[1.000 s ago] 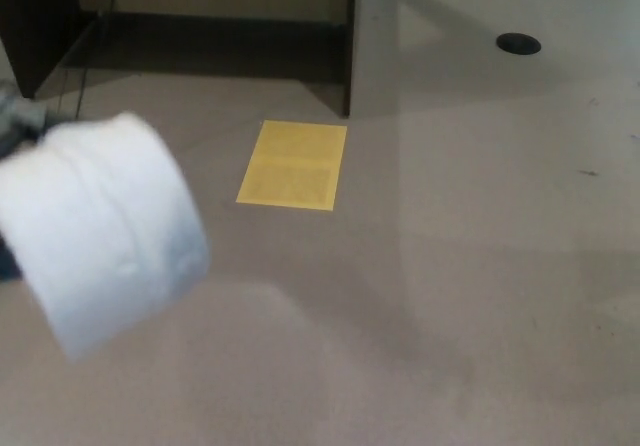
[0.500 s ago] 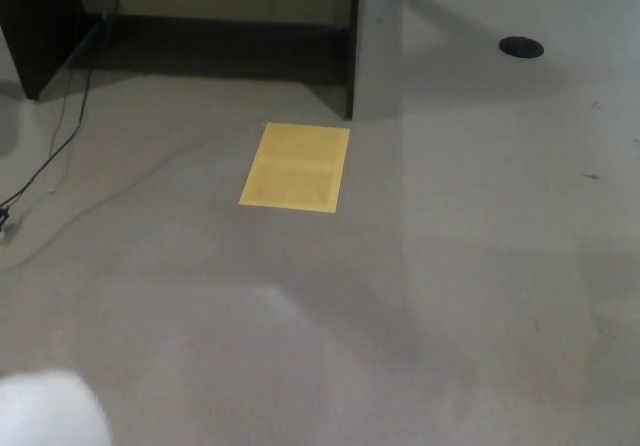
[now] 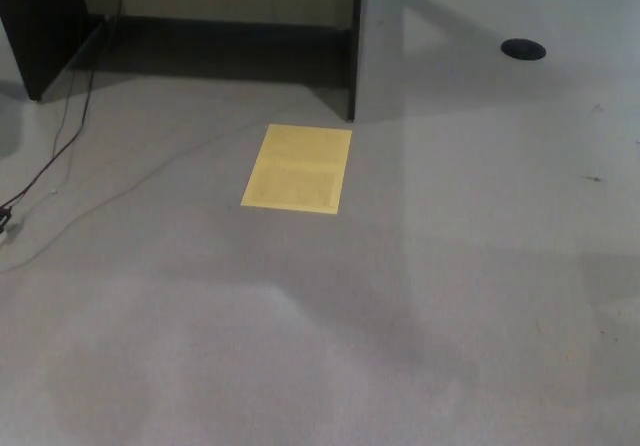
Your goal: A person is holding a toilet paper roll and the robot extends its left hand to grab the roll by inserting its thumb into the gap in the middle and brings its hand down by its side. Then it extends its arm again to hand the toilet paper roll back to the person.
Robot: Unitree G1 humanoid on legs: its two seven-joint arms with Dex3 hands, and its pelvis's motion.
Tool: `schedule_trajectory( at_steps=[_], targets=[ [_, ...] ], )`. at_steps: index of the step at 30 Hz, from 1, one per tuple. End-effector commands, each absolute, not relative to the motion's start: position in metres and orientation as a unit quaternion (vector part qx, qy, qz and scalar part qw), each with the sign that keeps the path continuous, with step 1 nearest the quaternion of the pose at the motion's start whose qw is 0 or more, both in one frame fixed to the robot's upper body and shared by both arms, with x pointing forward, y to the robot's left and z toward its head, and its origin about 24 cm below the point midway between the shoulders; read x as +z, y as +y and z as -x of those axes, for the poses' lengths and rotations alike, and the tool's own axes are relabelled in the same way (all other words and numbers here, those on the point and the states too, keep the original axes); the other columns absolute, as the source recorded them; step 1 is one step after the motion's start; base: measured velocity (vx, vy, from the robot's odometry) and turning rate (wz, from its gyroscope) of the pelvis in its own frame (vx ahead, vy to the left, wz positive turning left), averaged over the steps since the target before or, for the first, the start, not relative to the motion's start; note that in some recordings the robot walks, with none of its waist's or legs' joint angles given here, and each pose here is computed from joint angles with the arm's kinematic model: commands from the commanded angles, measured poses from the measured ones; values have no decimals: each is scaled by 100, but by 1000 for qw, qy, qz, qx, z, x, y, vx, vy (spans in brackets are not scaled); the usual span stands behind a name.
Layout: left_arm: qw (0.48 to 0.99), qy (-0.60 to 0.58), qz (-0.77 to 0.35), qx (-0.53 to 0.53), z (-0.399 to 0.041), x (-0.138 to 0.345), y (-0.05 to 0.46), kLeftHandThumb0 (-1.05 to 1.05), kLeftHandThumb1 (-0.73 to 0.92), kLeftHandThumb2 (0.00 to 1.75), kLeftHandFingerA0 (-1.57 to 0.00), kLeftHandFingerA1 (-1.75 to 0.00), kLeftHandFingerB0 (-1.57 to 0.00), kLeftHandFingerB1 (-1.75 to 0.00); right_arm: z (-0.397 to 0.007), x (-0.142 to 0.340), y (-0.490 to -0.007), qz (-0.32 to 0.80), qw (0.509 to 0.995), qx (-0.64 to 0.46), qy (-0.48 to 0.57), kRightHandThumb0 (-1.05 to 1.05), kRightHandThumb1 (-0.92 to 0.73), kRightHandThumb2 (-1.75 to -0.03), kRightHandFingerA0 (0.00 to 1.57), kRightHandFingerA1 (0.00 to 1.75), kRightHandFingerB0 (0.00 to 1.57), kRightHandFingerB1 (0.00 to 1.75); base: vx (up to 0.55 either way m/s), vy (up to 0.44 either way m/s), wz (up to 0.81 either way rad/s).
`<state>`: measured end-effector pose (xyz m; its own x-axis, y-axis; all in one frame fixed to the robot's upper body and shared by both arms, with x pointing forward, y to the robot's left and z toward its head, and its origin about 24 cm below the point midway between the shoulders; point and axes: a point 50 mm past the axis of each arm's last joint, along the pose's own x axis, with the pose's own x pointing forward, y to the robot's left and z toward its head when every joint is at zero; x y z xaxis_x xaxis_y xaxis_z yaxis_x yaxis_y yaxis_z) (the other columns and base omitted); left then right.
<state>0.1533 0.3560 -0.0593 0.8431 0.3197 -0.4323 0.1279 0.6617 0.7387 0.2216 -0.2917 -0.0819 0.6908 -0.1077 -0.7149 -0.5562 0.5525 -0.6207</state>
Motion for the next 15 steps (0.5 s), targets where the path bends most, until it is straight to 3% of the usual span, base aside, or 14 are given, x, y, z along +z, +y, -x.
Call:
schedule_trajectory(
  at_steps=[1, 2, 4, 5, 9, 10, 12, 15],
  targets=[
    [867, 238, -435, 57, -160, -48, 361, -13, 81, 68, -67, -152, -66, -136, -221, -81, -297, 451, 798, 132, 376, -38, -66, -60, 76, 83, 34, 32, 0, 0, 0],
    [867, 239, -433, 65, -159, -49, 361, -13, 79, 69, -68, -146, -69, -130, -221, -81, -296, 452, 799, 133, 375, -39, -67, -60, 76, 82, 33, 32, 0, 0, 0],
    [867, 231, -436, 67, -159, -47, 362, -13, 81, 68, -67, -151, -67, -133, -221, -81, -295, 447, 800, 132, 376, -39, -68, -62, 76, 87, 34, 33, 0, 0, 0],
    [869, 221, -436, 72, -161, -44, 363, -14, 81, 72, -74, -147, -72, -123, -221, -81, -295, 446, 801, 133, 376, -39, -68, -62, 74, 84, 35, 33, 0, 0, 0],
    [886, 177, -419, 87, -174, -32, 362, -11, 82, 71, -73, -153, -69, -131, -219, -82, -296, 450, 799, 133, 376, -39, -67, -62, 75, 83, 36, 33, 0, 0, 0],
    [893, 144, -418, 89, -183, -22, 361, -11, 79, 77, -77, -148, -71, -124, -218, -83, -296, 451, 799, 134, 376, -40, -67, -62, 76, 85, 36, 33, 0, 0, 0],
    [907, 94, -400, 93, -198, -7, 357, -13, 76, 82, -79, -154, -71, -130, -218, -83, -296, 449, 799, 133, 376, -39, -66, -60, 75, 89, 36, 32, 0, 0, 0],
    [918, 2, -387, 89, -224, 25, 345, -14, 80, 75, -81, -155, -71, -134, -217, -83, -297, 449, 799, 133, 378, -39, -67, -62, 77, 83, 36, 33, 0, 0, 0]
  ],
)
